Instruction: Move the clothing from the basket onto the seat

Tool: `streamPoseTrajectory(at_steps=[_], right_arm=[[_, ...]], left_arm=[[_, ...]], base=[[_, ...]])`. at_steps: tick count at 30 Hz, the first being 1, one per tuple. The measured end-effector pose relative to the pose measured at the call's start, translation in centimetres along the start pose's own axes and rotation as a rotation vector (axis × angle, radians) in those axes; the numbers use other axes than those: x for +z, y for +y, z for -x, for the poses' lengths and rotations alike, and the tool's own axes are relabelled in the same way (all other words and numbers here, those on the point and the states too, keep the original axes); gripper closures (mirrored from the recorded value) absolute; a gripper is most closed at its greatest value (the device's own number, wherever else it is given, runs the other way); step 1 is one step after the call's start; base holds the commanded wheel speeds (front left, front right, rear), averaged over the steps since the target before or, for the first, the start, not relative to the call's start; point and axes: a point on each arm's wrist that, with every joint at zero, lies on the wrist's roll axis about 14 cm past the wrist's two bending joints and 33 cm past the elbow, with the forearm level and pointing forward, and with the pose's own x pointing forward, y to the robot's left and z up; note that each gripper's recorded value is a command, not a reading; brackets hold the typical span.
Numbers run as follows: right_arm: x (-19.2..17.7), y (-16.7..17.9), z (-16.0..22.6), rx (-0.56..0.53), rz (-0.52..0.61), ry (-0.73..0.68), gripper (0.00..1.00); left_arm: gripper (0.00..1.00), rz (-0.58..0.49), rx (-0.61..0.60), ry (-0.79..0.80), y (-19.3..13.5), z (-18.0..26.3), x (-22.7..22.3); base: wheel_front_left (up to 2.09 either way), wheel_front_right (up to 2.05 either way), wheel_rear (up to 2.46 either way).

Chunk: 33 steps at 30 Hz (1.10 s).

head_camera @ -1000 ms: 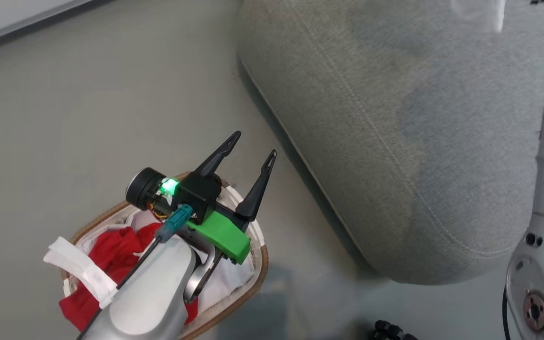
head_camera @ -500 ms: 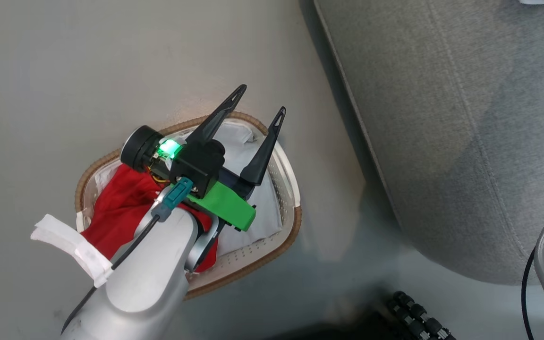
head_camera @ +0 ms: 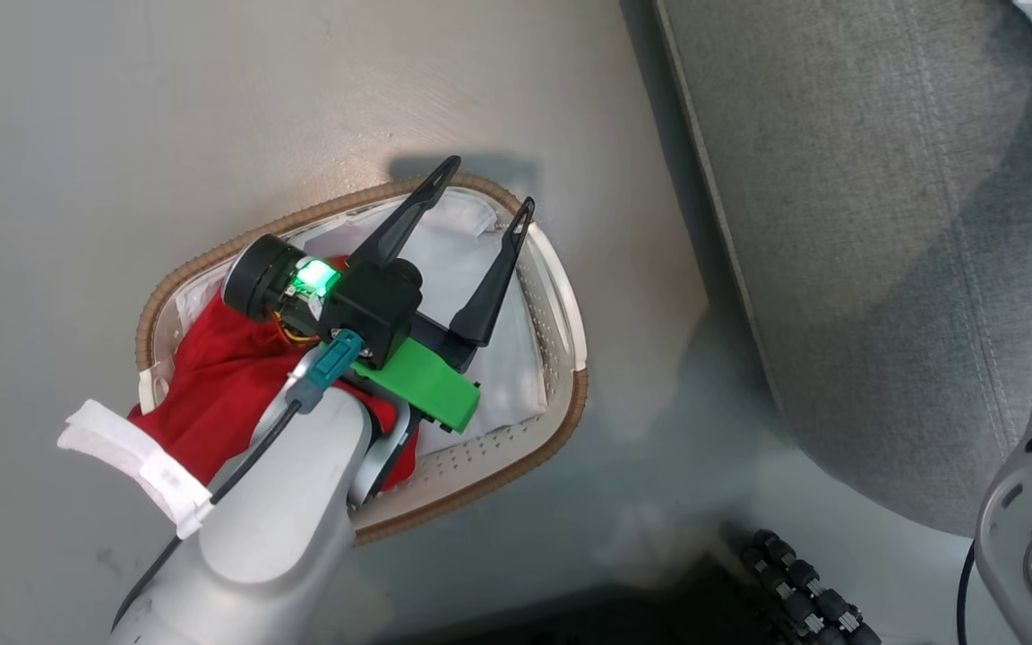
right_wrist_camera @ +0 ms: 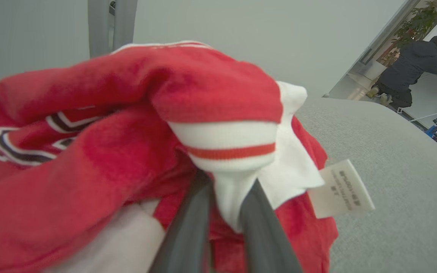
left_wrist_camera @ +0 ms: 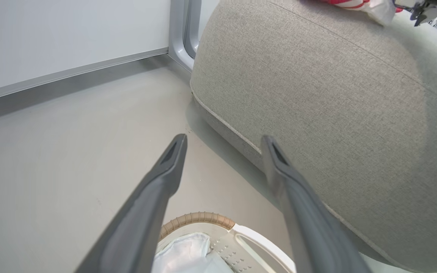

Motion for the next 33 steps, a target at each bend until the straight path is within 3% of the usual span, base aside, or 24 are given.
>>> streamPoseTrajectory(at_steps=[12,22,33], right_arm=[[0.2,-2.0,5.1,-0.011,-0.059,0.01,0.0],[6.6,-1.6,7.6,0.059,-0.066,-0.12,0.0],[12.4,5.3,11.8,0.289,-0.155,-0.222,0.0]], left_arm=[[0.0,-0.018,0.063,-0.101,0.3,0.6,5.2],[0.0,-0.009,0.249,-0.22,1.9,5.4,10.5],[0.0,-0.012,0.534,-0.323,4.7,14.6,14.0]], base=[[0.0,0.0,0.0],[0.0,0.0,0.0],[0.0,0.0,0.0]])
